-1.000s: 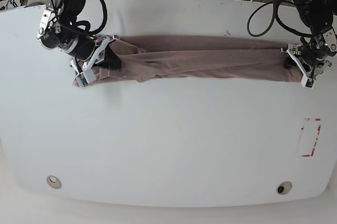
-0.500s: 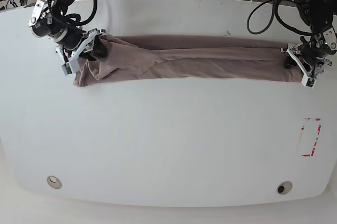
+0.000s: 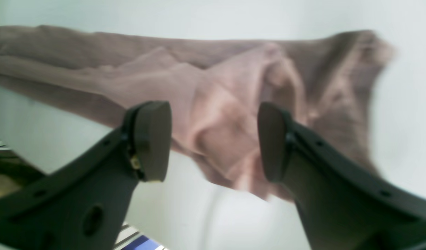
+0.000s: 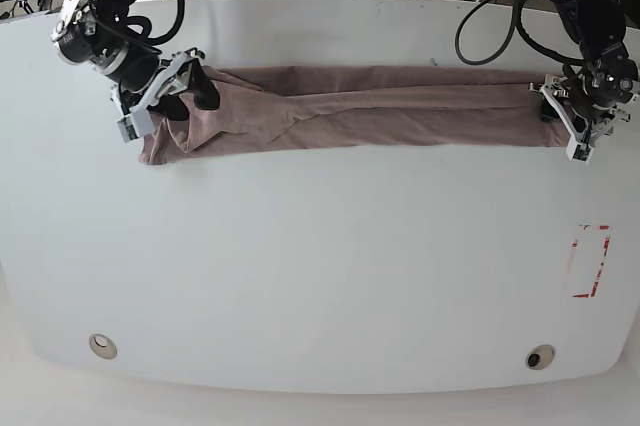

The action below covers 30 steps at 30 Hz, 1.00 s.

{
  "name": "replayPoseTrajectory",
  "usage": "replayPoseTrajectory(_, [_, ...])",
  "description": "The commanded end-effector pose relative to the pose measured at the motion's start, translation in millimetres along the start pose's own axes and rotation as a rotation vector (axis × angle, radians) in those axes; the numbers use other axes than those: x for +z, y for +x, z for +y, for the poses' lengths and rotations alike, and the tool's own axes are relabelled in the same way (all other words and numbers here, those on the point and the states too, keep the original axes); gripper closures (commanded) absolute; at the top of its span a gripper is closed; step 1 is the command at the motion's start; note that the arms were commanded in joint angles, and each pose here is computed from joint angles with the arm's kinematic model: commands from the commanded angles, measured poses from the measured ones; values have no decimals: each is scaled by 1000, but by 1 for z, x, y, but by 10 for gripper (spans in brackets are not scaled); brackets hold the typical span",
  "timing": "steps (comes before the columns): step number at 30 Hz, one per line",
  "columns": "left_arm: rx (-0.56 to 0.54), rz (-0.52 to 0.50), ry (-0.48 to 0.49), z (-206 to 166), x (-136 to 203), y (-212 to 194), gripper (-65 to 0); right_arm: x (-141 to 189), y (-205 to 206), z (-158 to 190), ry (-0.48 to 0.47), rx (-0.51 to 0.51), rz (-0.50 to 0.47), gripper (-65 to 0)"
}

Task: Fold the T-shirt properly
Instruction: 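Pull the folded strip straight with both grippers, then release the left gripper and move it inward to grasp the strip's middle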

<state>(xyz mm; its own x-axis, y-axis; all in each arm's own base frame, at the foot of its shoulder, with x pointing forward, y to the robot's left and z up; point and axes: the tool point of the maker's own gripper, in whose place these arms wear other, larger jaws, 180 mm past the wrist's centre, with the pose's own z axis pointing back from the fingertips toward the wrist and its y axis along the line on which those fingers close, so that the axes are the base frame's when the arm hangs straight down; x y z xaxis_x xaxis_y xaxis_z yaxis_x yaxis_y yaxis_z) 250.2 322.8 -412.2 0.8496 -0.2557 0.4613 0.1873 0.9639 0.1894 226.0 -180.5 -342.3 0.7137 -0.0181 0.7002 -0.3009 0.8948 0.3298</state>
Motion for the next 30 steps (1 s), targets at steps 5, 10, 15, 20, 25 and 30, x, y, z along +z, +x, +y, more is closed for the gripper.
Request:
replayPoseTrajectory(5, [30,-49,72,16,19,11,-347,-35,0,35,46,76,33,-203])
replayPoseTrajectory(10, [72,-166,41,16,31,37,-350,-68,-25,25,8,71,120,-151])
replayPoseTrajectory(15, [143,-177,31,27,39,33,-364,-86,-46,11,18,2,146,-143])
replayPoseTrajectory(20, [215,-156,21,50,54,28,-461,-84,-53,6,13,-1,161,-143])
replayPoseTrajectory(25, [257,-177,-1,55,62,19,-471,-85,-53,6,15,-1,163,-135])
replayPoseTrajectory(30, [321,-108,-55,48,43,-7,-471,-85,-53,6,15,-1,163,-135])
